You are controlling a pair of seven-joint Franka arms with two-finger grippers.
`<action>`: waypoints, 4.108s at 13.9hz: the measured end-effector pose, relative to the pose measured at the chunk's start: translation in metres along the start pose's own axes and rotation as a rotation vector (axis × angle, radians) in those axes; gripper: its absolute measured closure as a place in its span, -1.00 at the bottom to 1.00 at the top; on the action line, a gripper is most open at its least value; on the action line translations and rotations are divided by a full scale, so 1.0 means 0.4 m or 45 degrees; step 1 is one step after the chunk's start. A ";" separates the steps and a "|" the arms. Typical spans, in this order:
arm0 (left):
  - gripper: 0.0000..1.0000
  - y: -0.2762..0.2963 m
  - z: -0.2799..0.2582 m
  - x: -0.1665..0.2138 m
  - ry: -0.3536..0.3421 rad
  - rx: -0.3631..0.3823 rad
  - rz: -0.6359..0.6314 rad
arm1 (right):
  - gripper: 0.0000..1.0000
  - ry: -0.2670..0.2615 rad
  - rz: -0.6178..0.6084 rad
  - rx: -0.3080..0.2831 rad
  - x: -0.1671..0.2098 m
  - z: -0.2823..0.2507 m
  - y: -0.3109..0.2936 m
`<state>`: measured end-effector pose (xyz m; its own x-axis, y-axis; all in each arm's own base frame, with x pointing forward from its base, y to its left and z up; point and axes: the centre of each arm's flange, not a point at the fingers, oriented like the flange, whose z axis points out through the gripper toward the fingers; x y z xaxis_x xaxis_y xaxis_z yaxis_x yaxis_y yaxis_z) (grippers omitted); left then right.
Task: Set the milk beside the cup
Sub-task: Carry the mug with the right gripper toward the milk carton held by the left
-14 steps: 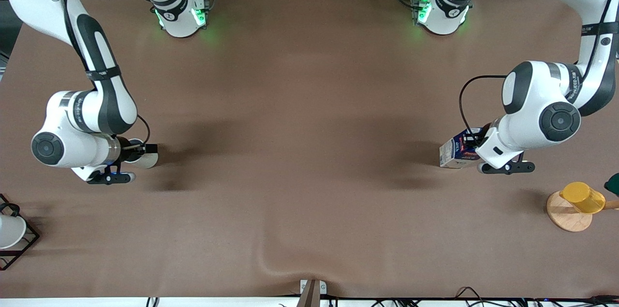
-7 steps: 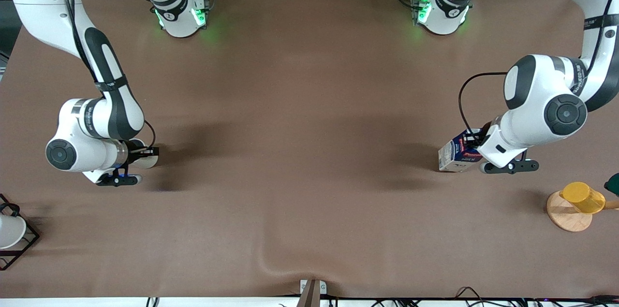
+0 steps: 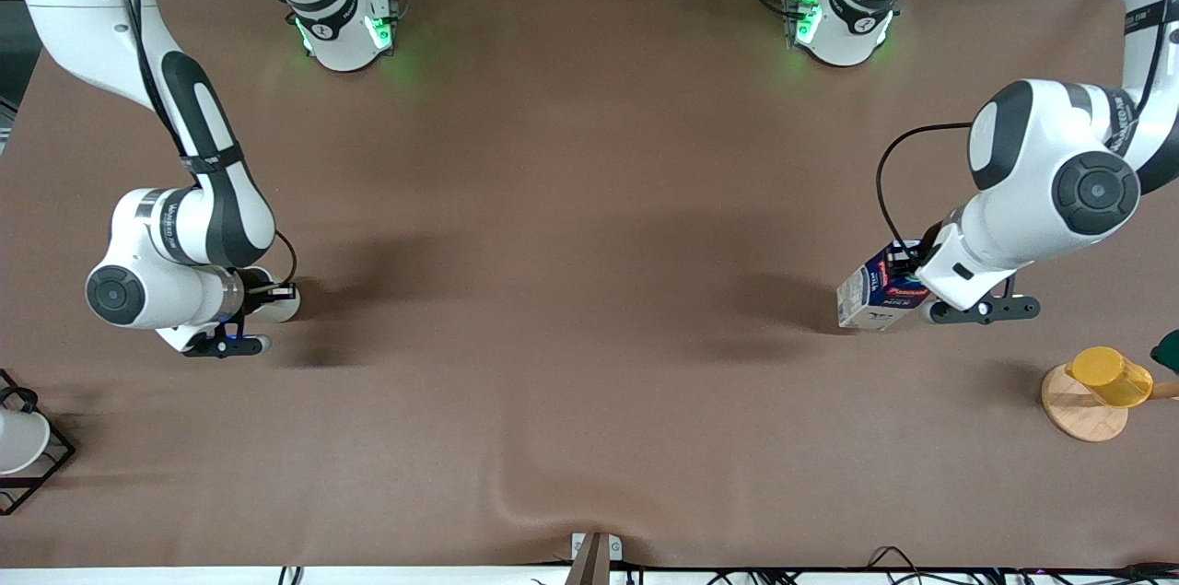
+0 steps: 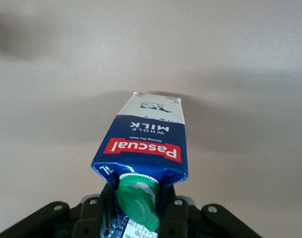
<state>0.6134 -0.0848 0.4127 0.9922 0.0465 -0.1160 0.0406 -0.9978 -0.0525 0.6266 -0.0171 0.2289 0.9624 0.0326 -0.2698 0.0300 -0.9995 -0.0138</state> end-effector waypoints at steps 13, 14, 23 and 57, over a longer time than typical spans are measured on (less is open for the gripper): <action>0.19 0.022 -0.126 -0.024 -0.025 -0.023 0.003 | 0.89 0.175 -0.401 -0.078 0.005 -0.184 -0.804; 0.19 0.022 -0.137 -0.029 -0.034 -0.020 0.003 | 0.89 0.166 -0.367 -0.061 -0.001 -0.155 -0.858; 0.19 0.058 -0.179 -0.058 -0.095 -0.022 0.036 | 0.89 0.191 0.032 0.103 -0.111 0.011 -1.194; 0.19 0.347 -0.206 -0.160 -0.228 -0.169 -0.146 | -1.00 0.468 0.068 0.229 -0.170 -0.217 -1.348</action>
<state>0.5654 -0.2303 0.4944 0.9439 0.1554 -0.2913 0.1783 -0.9825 0.0536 0.5684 0.5191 0.3382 0.9947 -0.0559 0.0866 -0.0390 -0.9817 -0.1862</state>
